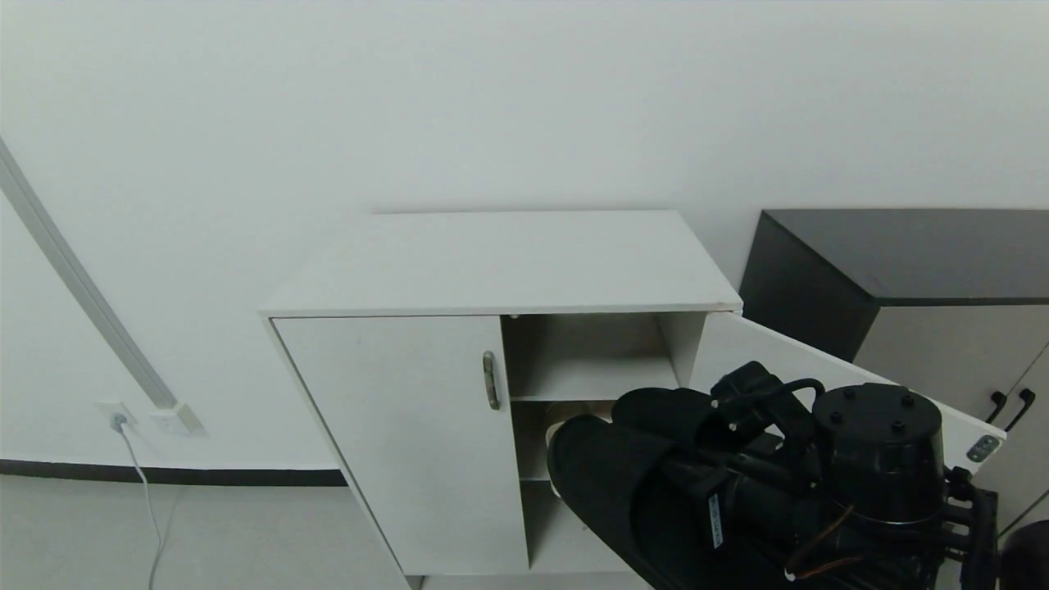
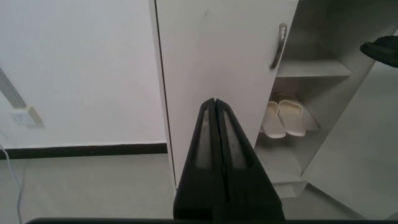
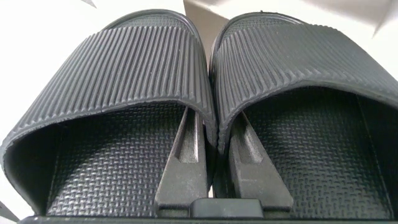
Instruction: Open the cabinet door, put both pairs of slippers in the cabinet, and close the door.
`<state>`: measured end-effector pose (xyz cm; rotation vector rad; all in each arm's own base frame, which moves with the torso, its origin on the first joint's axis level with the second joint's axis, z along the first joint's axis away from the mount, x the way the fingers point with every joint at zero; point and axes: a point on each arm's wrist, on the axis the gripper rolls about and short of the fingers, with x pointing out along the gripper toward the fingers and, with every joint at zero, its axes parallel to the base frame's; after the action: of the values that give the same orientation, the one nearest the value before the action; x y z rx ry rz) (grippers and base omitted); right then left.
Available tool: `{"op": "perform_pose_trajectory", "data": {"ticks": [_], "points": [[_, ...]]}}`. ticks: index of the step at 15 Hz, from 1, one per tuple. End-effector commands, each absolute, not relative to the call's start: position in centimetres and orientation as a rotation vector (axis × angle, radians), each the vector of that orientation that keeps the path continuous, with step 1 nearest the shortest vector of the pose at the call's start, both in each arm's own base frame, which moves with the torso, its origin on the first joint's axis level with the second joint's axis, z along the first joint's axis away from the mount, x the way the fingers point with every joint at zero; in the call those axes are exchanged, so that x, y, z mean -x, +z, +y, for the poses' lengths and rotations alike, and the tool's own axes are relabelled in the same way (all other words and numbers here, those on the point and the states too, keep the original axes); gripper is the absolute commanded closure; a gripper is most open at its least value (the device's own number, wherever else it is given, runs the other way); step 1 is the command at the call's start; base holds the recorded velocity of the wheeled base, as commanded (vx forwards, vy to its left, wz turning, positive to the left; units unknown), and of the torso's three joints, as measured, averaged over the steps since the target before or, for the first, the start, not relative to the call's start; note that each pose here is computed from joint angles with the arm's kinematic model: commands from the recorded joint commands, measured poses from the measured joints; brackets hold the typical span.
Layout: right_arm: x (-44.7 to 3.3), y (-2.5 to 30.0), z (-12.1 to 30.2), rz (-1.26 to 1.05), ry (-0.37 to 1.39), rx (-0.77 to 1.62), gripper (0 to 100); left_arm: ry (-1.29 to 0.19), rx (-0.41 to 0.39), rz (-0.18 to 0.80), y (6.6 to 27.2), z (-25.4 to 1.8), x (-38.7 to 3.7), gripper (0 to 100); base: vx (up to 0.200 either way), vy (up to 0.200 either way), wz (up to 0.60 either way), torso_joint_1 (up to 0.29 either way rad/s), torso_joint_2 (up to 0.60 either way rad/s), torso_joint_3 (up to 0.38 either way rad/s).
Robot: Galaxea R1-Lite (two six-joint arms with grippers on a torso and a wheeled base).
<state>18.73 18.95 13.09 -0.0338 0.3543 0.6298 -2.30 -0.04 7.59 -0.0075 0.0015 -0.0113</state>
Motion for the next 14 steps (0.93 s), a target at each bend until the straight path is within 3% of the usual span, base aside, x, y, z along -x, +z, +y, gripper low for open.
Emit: {"op": "perform_pose_trajectory", "data": {"ticks": [1, 14], "points": [[-18.75, 13.03, 18.99, 0.356, 0.63, 0.035, 100, -0.011, 0.008, 0.002, 7.59, -0.04, 2.3, 100, 0.0, 0.0, 0.0, -0.188, 0.53, 0.32], [-18.89, 12.55, 19.19, 0.348, 0.632, 0.04, 100, -0.009, 0.009, 0.002, 7.59, -0.03, 2.3, 100, 0.0, 0.0, 0.0, -0.152, 0.48, 0.328]]}}
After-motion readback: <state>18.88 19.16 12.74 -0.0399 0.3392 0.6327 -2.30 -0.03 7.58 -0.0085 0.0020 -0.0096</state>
